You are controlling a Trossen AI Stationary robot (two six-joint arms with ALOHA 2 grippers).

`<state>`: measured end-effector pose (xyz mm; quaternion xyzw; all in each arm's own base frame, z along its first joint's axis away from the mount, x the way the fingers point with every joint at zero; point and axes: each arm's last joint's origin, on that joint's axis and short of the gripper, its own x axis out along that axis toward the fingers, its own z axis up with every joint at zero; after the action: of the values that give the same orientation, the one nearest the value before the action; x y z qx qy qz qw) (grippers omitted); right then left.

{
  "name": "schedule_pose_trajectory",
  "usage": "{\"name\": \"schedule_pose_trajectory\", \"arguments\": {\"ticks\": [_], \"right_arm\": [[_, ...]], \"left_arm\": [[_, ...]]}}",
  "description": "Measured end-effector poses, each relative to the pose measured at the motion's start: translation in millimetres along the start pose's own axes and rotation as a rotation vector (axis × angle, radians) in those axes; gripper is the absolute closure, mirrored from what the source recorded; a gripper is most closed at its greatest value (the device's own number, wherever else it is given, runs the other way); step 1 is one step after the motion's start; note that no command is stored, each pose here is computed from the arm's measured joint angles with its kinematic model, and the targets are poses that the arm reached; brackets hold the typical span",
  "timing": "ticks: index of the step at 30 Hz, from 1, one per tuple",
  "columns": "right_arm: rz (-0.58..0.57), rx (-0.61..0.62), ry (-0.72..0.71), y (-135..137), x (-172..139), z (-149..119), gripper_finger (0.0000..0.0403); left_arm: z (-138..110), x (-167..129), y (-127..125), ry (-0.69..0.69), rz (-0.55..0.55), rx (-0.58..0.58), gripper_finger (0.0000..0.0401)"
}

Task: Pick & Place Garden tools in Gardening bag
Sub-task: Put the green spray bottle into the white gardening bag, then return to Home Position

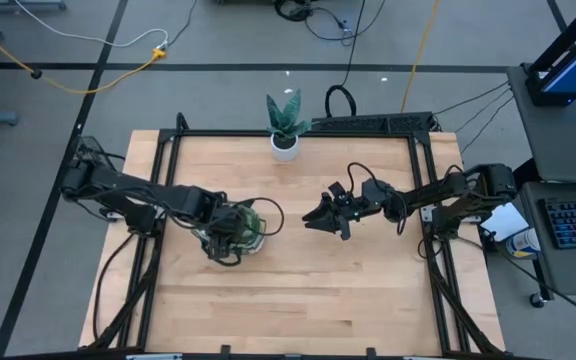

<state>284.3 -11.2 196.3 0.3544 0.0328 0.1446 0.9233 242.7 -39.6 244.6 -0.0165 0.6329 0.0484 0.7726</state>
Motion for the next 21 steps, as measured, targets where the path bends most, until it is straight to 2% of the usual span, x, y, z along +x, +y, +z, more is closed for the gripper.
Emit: {"name": "schedule_pose_trajectory", "arguments": {"ticks": [9, 21], "right_arm": [[0.000, 0.001, 0.001, -0.1, 0.0, -0.1, 0.0248], [0.000, 0.000, 0.001, -0.1, 0.0, -0.1, 0.0248]], "left_arm": [[5.8, -21.5, 0.0, -0.008, -0.002, 0.014, 0.0176], [4.0, -53.7, 2.9, 0.059, 0.016, -0.013, 0.0176]]}}
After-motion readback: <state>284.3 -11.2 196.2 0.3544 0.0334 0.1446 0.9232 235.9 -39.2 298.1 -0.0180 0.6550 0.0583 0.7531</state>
